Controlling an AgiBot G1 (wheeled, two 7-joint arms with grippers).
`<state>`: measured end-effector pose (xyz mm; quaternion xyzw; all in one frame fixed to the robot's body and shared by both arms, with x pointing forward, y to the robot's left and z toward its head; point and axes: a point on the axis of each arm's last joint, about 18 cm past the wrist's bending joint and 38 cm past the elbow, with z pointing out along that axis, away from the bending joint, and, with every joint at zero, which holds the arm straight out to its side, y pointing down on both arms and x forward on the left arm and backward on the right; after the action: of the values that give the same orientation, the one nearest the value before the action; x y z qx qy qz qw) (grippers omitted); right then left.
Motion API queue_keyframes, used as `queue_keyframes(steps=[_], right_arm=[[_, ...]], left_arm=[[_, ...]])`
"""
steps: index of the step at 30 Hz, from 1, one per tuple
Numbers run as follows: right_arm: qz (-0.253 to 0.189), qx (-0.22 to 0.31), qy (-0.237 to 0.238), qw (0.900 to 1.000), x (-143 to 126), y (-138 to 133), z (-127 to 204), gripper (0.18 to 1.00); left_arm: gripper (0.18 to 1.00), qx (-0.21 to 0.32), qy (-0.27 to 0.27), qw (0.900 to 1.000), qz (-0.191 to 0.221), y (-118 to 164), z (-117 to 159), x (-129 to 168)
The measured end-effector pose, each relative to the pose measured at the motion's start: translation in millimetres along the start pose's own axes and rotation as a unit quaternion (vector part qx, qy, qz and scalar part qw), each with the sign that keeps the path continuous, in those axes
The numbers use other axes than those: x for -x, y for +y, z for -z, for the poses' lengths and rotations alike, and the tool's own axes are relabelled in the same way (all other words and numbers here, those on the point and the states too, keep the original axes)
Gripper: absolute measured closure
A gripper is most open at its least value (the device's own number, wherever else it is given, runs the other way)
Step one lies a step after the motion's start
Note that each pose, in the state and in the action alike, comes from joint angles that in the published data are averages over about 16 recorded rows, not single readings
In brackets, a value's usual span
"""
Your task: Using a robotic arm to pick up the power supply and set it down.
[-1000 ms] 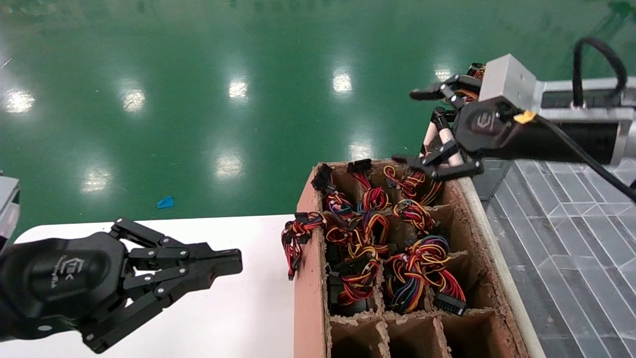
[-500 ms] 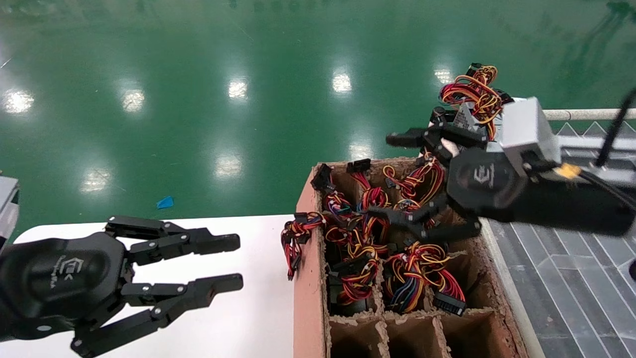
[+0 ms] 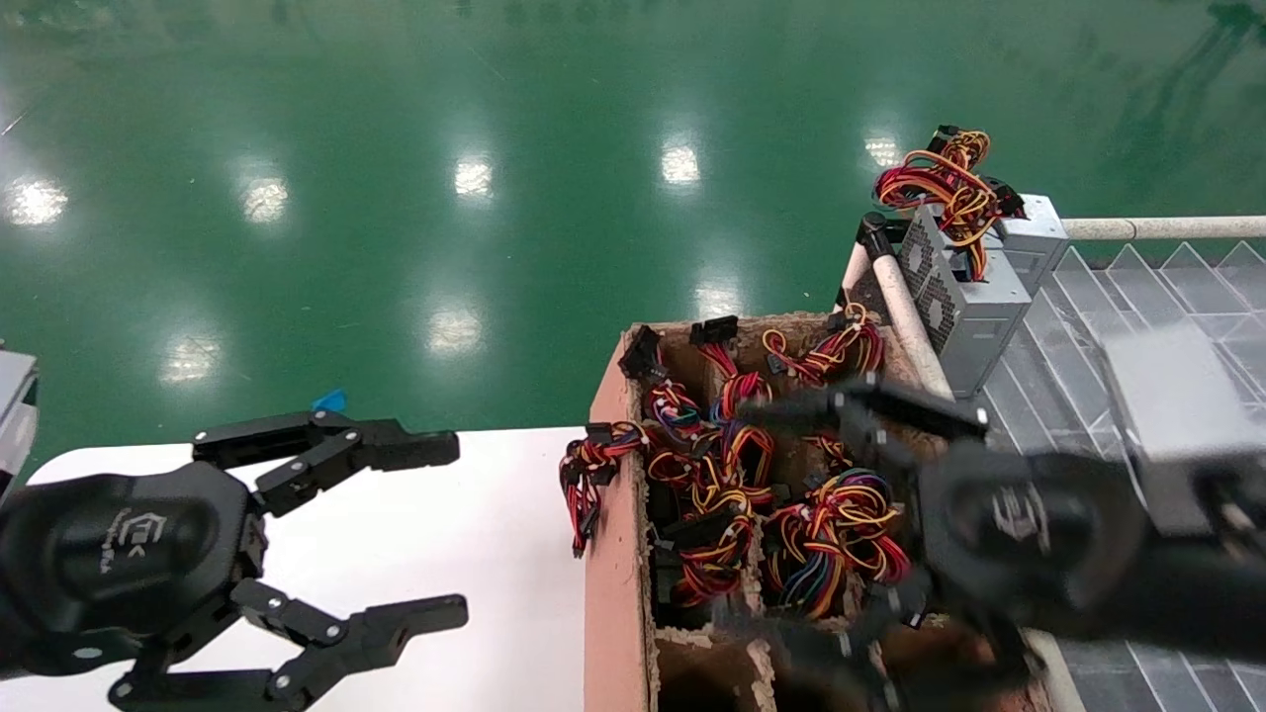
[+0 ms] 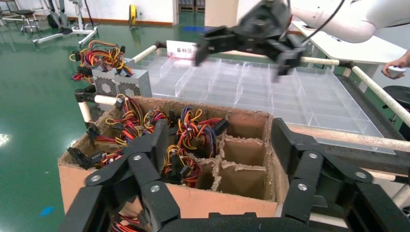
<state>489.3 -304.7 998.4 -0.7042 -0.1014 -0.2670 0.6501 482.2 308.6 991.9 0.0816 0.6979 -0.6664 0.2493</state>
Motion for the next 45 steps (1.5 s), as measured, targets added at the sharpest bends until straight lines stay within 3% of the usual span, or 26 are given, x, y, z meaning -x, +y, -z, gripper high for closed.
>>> queue_keyframes(steps=[7, 15, 27, 45], right_arm=[[-0.02, -0.012, -0.023, 0.999, 21.9, -2.7, 1.0, 0.179], [-0.022, -0.013, -0.025, 0.999, 24.2, -3.2, 1.3, 0.179], [-0.019, -0.01, -0.019, 1.0, 18.7, -2.3, 1.1, 0.179], [-0.018, -0.008, -0.016, 1.0, 16.1, -1.9, 1.0, 0.179]], left_arm=[[0.357, 0.0, 0.0, 1.0, 0.0, 0.0, 0.0, 0.0], [0.243, 0.0, 0.0, 1.0, 0.0, 0.1, 0.1, 0.0], [0.186, 0.0, 0.0, 1.0, 0.0, 0.1, 0.1, 0.0], [0.184, 0.0, 0.0, 1.0, 0.0, 0.1, 0.1, 0.1]])
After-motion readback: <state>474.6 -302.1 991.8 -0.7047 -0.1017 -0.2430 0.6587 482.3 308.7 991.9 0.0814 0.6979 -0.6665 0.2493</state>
